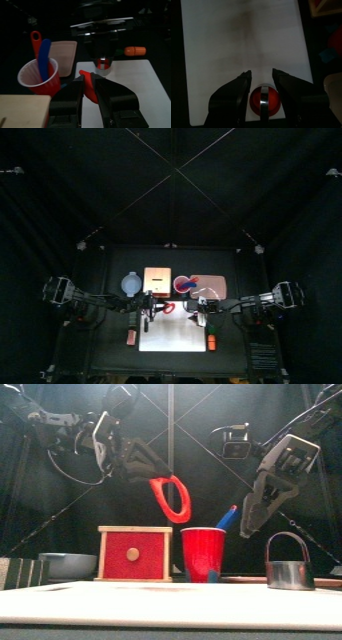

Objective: Get the cutter from the drawer then cut the dough then place the extra dough in the bowl
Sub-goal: Place the extra dough in the bowl

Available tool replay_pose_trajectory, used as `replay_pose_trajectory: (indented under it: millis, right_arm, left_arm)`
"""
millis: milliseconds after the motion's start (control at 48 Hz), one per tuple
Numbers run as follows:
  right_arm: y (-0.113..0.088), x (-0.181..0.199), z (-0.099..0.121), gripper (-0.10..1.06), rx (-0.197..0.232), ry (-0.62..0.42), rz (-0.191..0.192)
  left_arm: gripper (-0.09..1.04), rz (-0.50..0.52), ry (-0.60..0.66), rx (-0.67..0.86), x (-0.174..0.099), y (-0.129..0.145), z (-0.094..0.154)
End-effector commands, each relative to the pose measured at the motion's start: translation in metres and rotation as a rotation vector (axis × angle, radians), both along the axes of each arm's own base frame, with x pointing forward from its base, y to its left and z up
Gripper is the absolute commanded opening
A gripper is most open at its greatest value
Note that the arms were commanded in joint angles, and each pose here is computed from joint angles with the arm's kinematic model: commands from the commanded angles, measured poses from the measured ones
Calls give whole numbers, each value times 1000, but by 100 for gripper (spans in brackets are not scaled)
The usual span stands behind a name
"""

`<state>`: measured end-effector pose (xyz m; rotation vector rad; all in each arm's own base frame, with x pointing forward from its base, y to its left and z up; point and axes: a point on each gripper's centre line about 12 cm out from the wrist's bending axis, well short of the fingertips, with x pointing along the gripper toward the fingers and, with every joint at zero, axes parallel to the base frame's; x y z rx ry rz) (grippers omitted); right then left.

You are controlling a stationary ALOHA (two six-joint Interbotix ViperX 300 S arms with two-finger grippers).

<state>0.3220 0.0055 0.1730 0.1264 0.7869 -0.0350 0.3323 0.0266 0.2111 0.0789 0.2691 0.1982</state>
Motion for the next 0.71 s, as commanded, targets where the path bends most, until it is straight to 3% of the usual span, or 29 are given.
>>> replay_pose_trajectory:
  millis: [21, 146, 312, 438, 562, 708]
  right_arm:
    - [-4, 16, 21, 77, -32, -123, 11]
    - [-6, 29, 41, 77, -79, -298, 41]
    - [-5, 34, 55, 77, -94, -473, 62]
    - [-6, 33, 53, 77, -96, -482, 61]
    - [-7, 30, 47, 77, -99, -466, 61]
    - [-9, 29, 45, 77, -98, -462, 56]
  left_arm:
    - [61, 26, -58, -1, -20, 7, 18]
    - [61, 58, -92, -4, -52, 14, 24]
    - [61, 116, -112, -73, -97, 23, 23]
    - [61, 180, -81, -118, -124, 36, 15]
    - [61, 319, -19, -153, -148, 60, -4]
    - [61, 414, 61, -173, -158, 79, -20]
